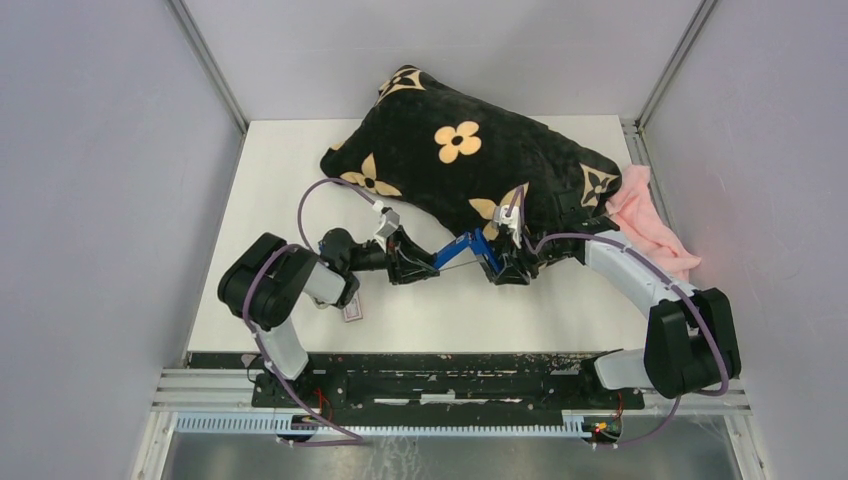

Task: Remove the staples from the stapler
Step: Unload the staple at the center of the board.

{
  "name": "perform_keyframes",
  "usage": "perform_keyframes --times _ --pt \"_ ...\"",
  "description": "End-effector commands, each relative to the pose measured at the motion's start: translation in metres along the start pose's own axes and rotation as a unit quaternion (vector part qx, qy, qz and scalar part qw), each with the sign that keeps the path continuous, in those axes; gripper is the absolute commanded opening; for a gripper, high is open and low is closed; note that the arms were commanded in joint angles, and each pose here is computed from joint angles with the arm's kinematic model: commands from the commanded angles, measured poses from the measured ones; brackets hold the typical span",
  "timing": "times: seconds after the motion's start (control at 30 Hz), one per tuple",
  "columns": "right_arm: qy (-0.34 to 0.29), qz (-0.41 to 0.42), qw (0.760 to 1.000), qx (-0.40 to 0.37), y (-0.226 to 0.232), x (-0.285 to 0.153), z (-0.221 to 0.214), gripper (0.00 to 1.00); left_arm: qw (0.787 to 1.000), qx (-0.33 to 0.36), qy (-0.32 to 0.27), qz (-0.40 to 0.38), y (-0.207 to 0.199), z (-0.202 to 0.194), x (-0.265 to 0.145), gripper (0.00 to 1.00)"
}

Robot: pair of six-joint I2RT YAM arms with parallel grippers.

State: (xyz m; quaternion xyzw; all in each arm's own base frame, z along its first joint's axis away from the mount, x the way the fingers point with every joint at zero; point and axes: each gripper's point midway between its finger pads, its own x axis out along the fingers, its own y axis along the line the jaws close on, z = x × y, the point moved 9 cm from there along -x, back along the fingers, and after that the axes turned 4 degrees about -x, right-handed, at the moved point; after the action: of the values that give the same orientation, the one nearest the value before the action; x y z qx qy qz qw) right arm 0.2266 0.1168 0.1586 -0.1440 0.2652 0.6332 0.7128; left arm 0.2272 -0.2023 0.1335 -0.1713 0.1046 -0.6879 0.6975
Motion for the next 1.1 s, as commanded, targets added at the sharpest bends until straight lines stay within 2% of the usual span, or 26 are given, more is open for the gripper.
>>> perform_keyframes --times 0.0,0.33,0.6,0.83,1.07 --pt "0.059 -0.084 0.994 -0.024 -0.026 -0.021 -0.005 0.02 0.990 0.135 -0.044 -0.019 0.005 0.032 -0.004 0.03" --pt "0.089 -0.101 0.991 -0.016 -0.029 -0.031 -0.010 0.02 0.990 0.141 -0.026 0.008 0.012 0.027 -0.005 0.03" --pt "0.098 -0.089 0.991 -0.014 -0.025 -0.035 -0.008 0.02 0.989 0.137 0.033 0.048 0.018 0.017 0.003 0.03" --pt "0.034 -0.026 0.999 0.022 -0.011 -0.030 0.008 0.02 0.994 0.077 0.007 0.074 0.006 0.026 0.012 0.03" --pt "-0.060 0.056 0.995 0.051 0.011 -0.018 0.036 0.02 0.994 0.013 -0.040 0.098 -0.030 0.037 0.032 0.03"
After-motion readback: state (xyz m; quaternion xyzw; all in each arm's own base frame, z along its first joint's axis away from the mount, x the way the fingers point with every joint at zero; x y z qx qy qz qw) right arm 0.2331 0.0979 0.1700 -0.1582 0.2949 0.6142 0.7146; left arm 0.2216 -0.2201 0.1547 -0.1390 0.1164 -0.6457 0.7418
